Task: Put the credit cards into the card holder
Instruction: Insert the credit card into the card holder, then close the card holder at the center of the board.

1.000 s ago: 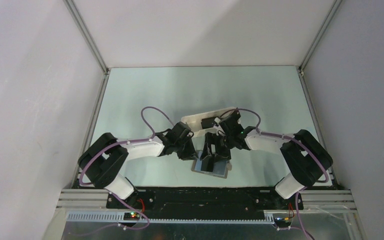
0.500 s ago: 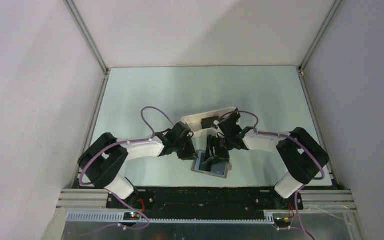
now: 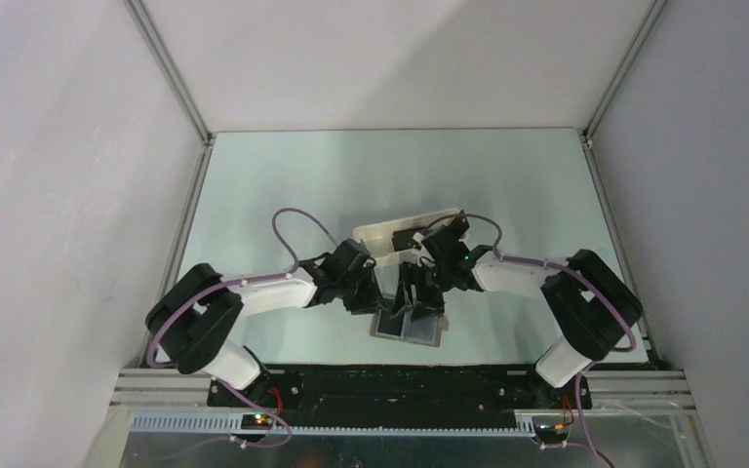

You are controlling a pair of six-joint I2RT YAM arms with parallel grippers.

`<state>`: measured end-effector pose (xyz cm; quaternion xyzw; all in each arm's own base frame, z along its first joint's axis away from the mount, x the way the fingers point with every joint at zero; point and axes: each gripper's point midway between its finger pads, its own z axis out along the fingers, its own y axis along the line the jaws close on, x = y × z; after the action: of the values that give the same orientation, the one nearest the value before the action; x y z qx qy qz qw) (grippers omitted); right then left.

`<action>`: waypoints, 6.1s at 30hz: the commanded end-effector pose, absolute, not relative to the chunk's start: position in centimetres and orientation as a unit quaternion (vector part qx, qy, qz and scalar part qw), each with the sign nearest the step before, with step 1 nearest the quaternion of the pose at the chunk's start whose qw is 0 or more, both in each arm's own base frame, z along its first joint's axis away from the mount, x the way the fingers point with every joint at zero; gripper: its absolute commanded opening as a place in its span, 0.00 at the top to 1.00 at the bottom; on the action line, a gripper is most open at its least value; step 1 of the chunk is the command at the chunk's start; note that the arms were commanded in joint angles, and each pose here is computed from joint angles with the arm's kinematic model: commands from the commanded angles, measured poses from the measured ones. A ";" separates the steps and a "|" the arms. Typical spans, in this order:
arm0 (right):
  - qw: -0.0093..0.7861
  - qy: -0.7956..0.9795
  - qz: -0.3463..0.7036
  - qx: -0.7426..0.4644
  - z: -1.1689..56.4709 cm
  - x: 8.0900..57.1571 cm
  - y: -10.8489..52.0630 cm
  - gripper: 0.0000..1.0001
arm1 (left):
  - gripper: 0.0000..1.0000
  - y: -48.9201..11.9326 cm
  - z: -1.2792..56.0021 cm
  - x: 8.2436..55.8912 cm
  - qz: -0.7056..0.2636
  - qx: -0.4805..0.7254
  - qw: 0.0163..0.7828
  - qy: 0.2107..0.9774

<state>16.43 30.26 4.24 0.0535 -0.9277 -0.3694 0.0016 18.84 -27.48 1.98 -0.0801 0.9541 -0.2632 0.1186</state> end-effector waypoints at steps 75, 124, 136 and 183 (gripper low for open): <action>-0.092 -0.948 -0.290 0.093 5.0 17.5 23.1 0.96 | 0.67 -37.1 6.1 16.9 -0.513 -0.080 0.033 0.854; -0.065 -0.923 -0.379 -0.005 6.1 16.5 20.0 0.72 | 0.99 -35.5 2.3 14.9 -0.291 0.015 0.071 0.954; -0.030 -0.930 -0.368 -0.002 3.5 15.5 20.2 1.00 | 0.99 -34.5 1.4 14.4 -0.271 0.012 0.065 0.960; -0.025 -0.917 -0.397 0.005 3.5 16.6 23.7 1.00 | 0.71 -37.3 4.4 15.3 -0.423 0.007 0.045 0.905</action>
<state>15.39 22.89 2.65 -0.0043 -0.9233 -0.3840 -0.0071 14.69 -36.29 3.47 0.0041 0.9156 -0.4003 0.0378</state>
